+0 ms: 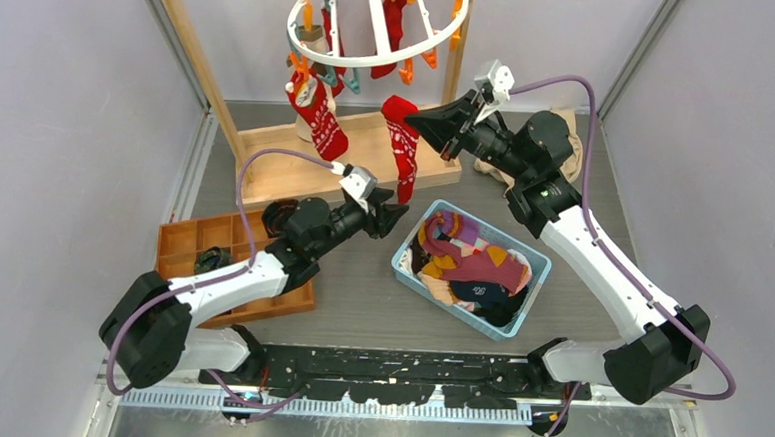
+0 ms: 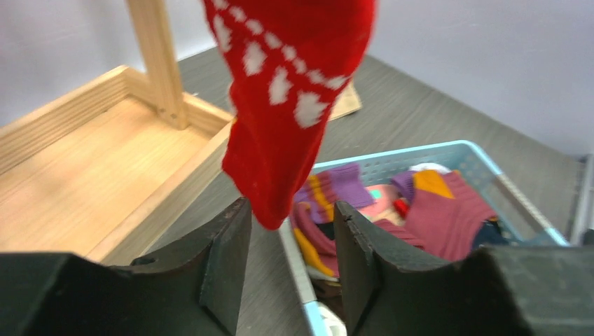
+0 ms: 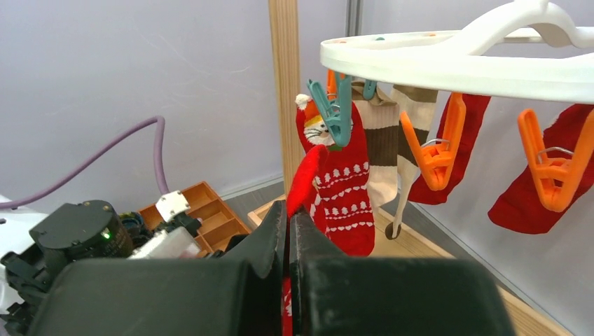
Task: Clip the socks to the hanger
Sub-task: Pick up the sock from the bin.
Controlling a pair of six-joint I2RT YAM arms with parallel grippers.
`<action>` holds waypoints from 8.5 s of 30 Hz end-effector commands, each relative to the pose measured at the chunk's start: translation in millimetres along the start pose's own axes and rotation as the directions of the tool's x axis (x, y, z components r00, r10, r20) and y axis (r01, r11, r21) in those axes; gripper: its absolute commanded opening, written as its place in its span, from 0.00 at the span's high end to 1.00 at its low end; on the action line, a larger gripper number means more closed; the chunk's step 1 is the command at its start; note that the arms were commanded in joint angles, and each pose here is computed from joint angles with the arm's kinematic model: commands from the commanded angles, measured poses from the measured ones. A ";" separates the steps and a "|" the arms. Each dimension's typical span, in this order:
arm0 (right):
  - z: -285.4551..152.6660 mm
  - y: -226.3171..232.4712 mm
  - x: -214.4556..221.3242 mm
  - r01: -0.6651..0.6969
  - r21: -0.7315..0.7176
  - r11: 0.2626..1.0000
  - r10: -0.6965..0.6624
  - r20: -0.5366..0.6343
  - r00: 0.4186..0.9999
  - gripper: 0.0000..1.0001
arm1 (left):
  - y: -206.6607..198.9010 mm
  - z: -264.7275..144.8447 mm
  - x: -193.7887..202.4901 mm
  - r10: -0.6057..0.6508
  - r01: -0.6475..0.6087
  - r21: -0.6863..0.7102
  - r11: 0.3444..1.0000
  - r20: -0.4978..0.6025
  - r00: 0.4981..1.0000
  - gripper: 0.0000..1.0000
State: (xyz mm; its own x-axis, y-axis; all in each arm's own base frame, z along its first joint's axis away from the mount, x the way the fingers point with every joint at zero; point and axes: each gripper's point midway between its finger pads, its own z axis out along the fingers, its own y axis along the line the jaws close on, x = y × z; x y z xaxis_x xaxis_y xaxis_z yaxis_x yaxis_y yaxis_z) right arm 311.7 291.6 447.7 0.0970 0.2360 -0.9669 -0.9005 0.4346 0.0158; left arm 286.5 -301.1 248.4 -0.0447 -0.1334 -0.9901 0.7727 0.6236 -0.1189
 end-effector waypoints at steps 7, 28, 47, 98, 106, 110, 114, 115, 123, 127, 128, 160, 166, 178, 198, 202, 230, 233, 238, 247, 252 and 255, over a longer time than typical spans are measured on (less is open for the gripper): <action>-5.3 -0.3 -19.3 0.021 0.042 0.999 -0.023 0.052 0.998 0.99 | 29.5 18.4 -29.6 0.100 -0.089 -0.150 0.985 0.066 0.993 0.50; -12.0 -4.2 3.8 0.044 0.058 0.997 -0.044 -0.003 0.999 0.99 | -11.8 17.3 -29.3 0.024 -0.028 0.068 0.997 0.053 0.998 1.00; -26.5 -2.9 59.6 0.147 -0.098 0.984 -0.163 -0.181 0.970 0.14 | 11.2 -48.7 -61.7 -0.721 0.730 0.097 0.677 -0.115 0.684 1.00; 3.2 23.5 129.1 0.535 -0.186 0.824 -0.556 -0.086 0.827 0.70 | 37.1 -12.8 -104.9 -0.985 0.977 0.214 0.024 -0.162 0.060 1.00; -3.6 24.9 114.2 0.520 -0.178 0.835 -0.542 -0.113 0.832 0.98 | 41.2 -14.1 -95.7 -0.988 0.978 0.209 0.022 -0.146 0.053 0.98; -14.8 36.8 110.5 0.463 -0.271 0.844 -0.510 -0.140 0.849 0.99 | 44.0 -20.3 -94.4 -0.984 0.972 0.228 0.058 -0.152 0.095 0.82; -32.0 41.9 119.7 0.316 -0.356 0.879 -0.413 -0.241 0.878 0.99 | 47.7 -39.1 -90.4 -0.972 0.958 0.236 0.160 -0.134 0.195 0.67; -36.3 41.3 119.9 0.282 -0.367 0.886 -0.390 -0.263 0.883 0.99 | 47.1 -44.9 -89.7 -0.966 0.953 0.236 0.193 -0.127 0.227 0.64; -55.8 50.2 125.7 0.061 -0.465 0.883 -0.260 -0.376 0.889 0.98 | 7.9 -89.5 -88.9 -0.680 0.673 0.292 0.679 -0.095 0.727 0.52; -55.7 53.3 130.0 0.016 -0.487 0.873 -0.237 -0.395 0.888 0.98 | -2.4 -107.8 -80.8 -0.327 0.330 0.267 0.905 -0.058 0.943 0.38; -55.0 54.1 130.0 0.011 -0.493 0.870 -0.234 -0.394 0.889 0.97 | -6.0 -111.9 -78.5 -0.225 0.231 0.275 0.933 -0.056 0.973 0.37; -45.5 79.8 132.8 -0.048 -0.600 0.799 -0.228 -0.375 0.899 0.95 | -12.2 -46.9 -59.9 0.252 -0.223 0.366 0.904 -0.032 0.967 0.52; -47.1 80.9 132.8 -0.049 -0.601 0.798 -0.227 -0.375 0.899 0.94 | -18.9 -41.6 -59.1 0.234 -0.205 0.387 0.899 -0.029 0.972 0.59; -47.0 60.0 109.0 -0.044 -0.524 0.850 -0.164 -0.343 0.925 0.52 | -22.6 -54.8 -61.7 0.040 -0.051 0.334 0.941 0.039 0.998 1.00; -41.8 81.2 104.5 0.199 -0.627 0.753 -0.336 -0.106 0.936 0.22 | -31.6 -75.1 -99.9 -0.132 0.035 0.368 0.929 0.243 0.961 1.00; -32.2 81.7 89.2 0.229 -0.606 0.762 -0.322 -0.047 0.946 0.26 | -31.8 -73.9 -98.2 -0.138 0.041 0.374 0.927 0.237 0.962 1.00; -27.2 86.5 71.9 0.235 -0.575 0.783 -0.303 -0.023 0.953 0.96 | -29.7 -78.2 -90.8 -0.101 0.027 0.360 0.933 0.188 0.977 0.87; -25.8 84.2 71.9 0.250 -0.561 0.789 -0.316 -0.022 0.948 0.99 | -27.3 -87.1 -91.3 -0.078 0.019 0.321 0.947 0.172 0.982 0.65; -23.8 81.1 74.7 0.279 -0.548 0.788 -0.345 -0.019 0.938 0.99 | -24.3 -99.0 -101.2 -0.029 -0.023 0.259 0.966 0.194 0.981 0.48; -21.7 86.3 78.5 0.295 -0.562 0.773 -0.362 -0.009 0.932 0.99 | -20.7 -85.4 -120.7 -0.026 -0.038 0.264 0.964 0.236 0.971 0.51; -21.9 89.5 80.0 0.302 -0.569 0.765 -0.371 -0.006 0.929 0.99 | -17.3 -76.5 -127.3 -0.027 -0.038 0.264 0.964 0.240 0.970 0.57; -22.1 89.6 80.6 0.305 -0.569 0.764 -0.375 -0.007 0.927 0.99 | -16.0 -74.5 -128.0 -0.029 -0.036 0.261 0.965 0.239 0.970 0.59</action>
State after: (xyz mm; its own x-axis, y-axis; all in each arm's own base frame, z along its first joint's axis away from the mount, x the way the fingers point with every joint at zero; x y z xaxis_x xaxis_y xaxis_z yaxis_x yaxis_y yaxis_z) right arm 237.3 334.2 348.0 0.3607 0.0242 -0.9324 -0.9266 -0.1049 -0.3612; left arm 232.4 -240.2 336.0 -0.0120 -0.2872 -0.9578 0.9101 0.3936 -0.1294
